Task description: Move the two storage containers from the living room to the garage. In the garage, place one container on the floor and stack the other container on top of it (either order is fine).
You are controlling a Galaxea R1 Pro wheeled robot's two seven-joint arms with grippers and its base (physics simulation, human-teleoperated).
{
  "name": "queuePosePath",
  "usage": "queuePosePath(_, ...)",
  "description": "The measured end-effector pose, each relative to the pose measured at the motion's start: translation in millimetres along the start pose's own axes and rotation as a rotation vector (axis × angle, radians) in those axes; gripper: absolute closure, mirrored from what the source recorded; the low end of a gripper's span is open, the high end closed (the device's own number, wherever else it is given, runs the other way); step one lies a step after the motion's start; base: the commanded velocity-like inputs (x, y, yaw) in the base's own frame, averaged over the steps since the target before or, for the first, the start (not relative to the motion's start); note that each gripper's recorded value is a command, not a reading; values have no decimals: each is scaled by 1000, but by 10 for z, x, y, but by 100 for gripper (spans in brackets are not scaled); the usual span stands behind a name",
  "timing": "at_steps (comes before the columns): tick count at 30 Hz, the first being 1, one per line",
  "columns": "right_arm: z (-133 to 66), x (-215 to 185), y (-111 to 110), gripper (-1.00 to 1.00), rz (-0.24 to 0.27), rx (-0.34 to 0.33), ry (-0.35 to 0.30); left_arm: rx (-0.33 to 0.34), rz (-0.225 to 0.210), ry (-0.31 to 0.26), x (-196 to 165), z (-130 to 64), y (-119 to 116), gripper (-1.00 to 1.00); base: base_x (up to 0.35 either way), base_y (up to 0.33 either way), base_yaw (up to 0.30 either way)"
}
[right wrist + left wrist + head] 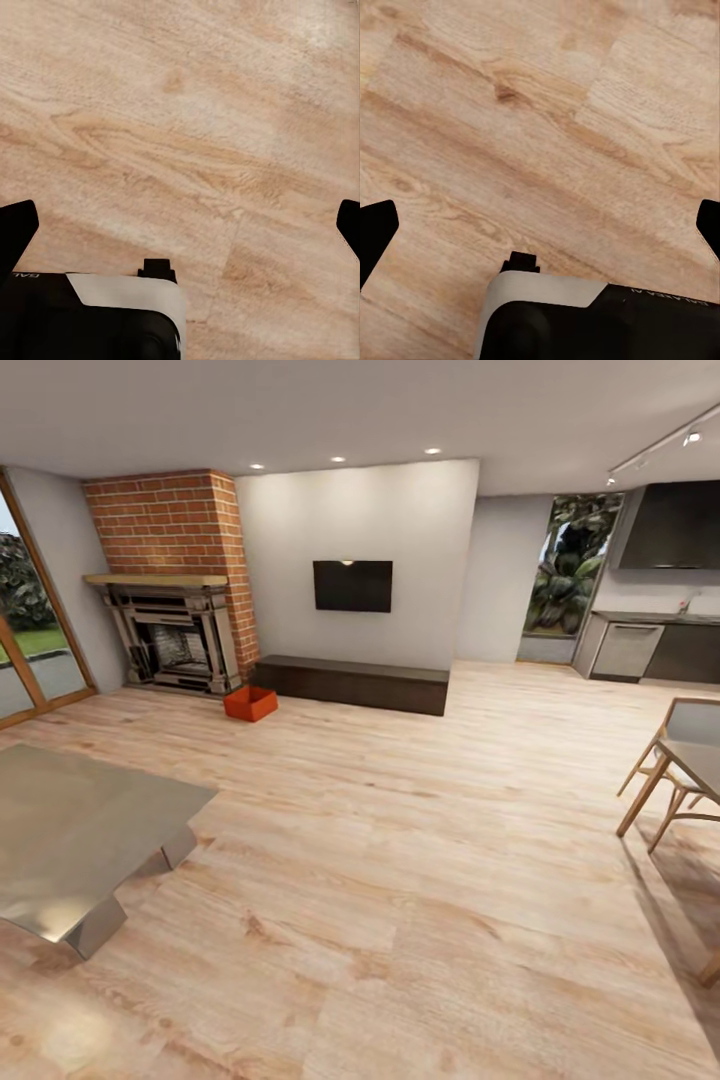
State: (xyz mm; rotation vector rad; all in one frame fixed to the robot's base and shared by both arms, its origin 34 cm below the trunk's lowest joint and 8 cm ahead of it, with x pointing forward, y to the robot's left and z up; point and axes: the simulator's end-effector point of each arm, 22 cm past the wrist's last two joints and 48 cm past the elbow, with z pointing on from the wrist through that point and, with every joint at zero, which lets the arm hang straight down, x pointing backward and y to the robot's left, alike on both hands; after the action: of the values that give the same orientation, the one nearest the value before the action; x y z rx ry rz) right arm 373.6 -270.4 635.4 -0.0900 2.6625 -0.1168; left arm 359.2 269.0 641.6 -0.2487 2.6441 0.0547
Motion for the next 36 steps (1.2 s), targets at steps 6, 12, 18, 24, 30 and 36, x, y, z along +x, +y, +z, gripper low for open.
queuePosePath(6, 0, 0, -1, -100, 0, 0, 0, 0, 0, 0, 0, 0, 0, -100, 326, 0, 0)
queuePosePath(12, 0, 1, -1, -100, 0, 0, 0, 0, -1, 0, -1, 0, 0, -100, 326, 0, 0)
queuePosePath(18, 0, 0, 0, -100, 0, 0, 0, 0, 0, 0, -1, 0, 0, -100, 326, 0, 0)
queuePosePath(24, 0, 0, -1, -100, 0, 0, 0, 0, 0, 0, -2, 0, 0, -100, 326, 0, 0)
queuePosePath(30, 0, 0, -1, -100, 0, 0, 0, 0, 0, 0, -1, 0, 0, -100, 326, 0, 0)
queuePosePath(36, 0, 0, 0, -100, -1, 0, 0, 0, 0, 0, -1, 0, 0, -100, 326, 0, 0)
